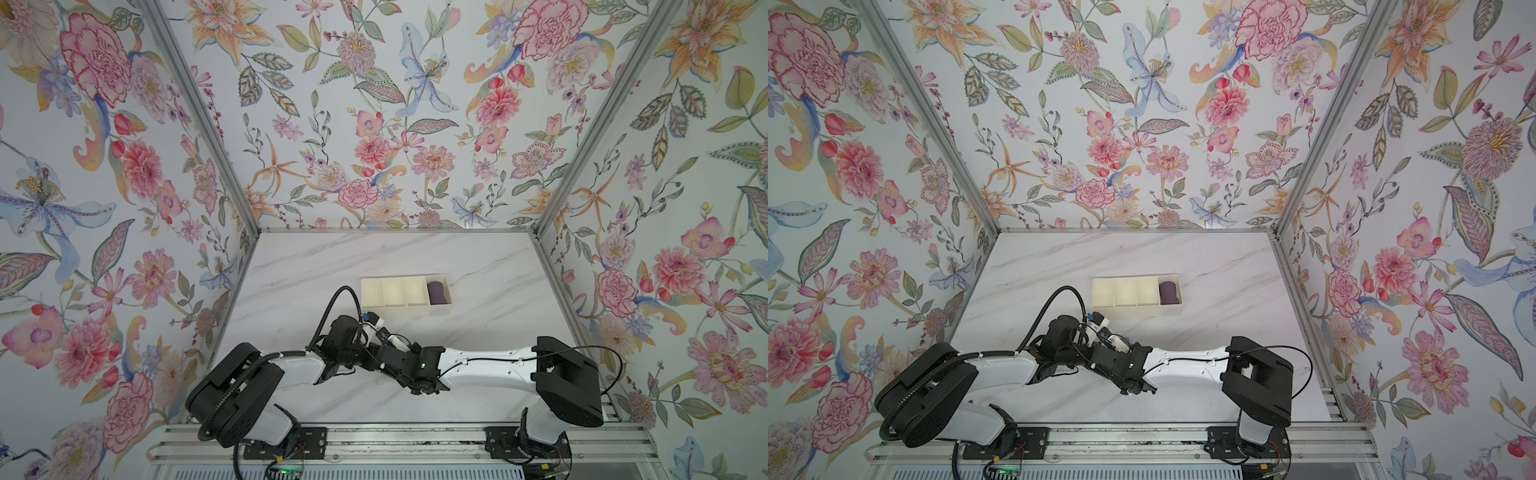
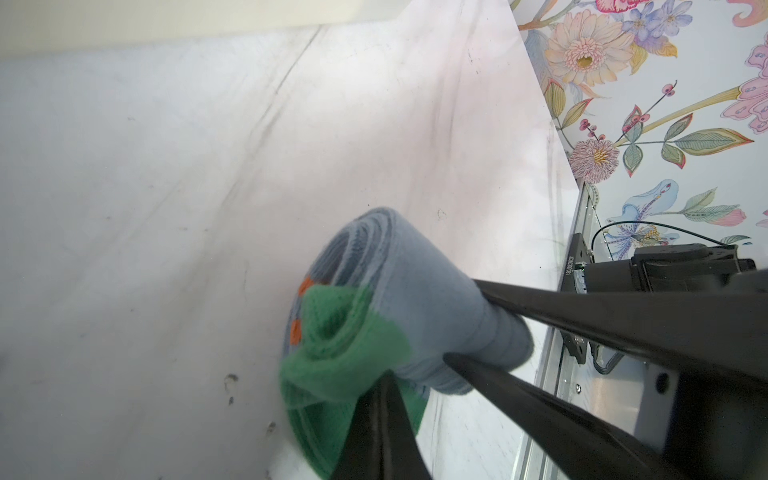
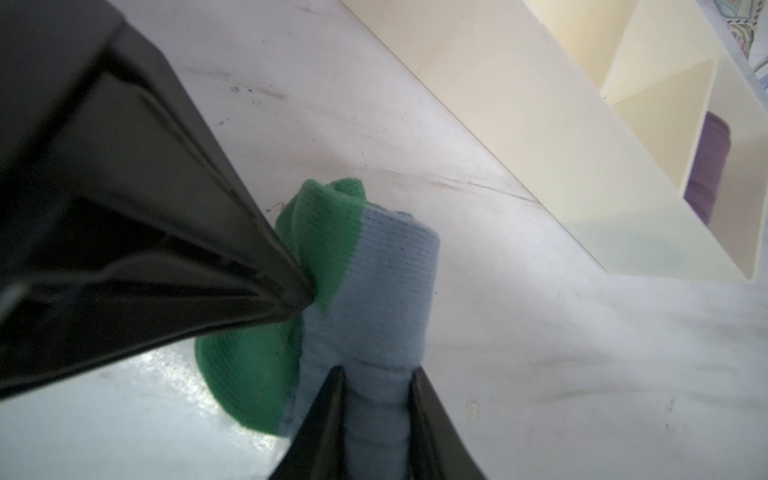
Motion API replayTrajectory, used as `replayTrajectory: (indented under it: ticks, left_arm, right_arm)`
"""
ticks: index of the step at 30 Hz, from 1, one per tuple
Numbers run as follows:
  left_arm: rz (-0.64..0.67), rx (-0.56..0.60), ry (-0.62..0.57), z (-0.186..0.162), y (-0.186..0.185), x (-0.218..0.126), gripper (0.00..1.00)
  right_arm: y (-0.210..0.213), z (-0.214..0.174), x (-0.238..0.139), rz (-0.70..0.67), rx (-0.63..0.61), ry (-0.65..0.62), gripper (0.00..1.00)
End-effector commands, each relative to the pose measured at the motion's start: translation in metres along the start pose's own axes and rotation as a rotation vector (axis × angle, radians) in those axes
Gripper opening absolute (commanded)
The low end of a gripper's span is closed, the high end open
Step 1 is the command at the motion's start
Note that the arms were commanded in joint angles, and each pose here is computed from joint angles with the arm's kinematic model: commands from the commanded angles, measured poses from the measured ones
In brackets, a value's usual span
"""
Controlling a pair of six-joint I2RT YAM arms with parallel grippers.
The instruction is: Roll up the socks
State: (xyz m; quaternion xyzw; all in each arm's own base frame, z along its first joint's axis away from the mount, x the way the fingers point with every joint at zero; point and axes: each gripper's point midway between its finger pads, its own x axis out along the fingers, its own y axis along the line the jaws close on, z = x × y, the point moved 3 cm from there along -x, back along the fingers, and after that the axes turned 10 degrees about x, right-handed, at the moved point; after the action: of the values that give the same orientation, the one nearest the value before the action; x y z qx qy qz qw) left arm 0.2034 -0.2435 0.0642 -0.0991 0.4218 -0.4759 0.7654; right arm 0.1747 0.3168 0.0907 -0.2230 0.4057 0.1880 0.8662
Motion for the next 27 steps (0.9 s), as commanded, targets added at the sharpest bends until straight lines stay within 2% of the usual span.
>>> replayTrajectory:
  ticks: [1,16,27]
  left_arm:
    - [0.012,-0.001,0.039,-0.012,0.002,-0.002,0.0]
    - [0.062,-0.026,0.078,-0.035,0.005,-0.016,0.0]
    - [0.052,-0.052,0.021,-0.022,0.013,-0.016,0.0]
  right_arm:
    - [0.001,0.009,-0.008,0.01,-0.003,-0.037,0.25]
    - [-0.024,0.008,-0.008,-0.138,-0.004,-0.048,0.18]
    - [-0.012,-0.003,-0.005,-0.167,-0.084,-0.03,0.2]
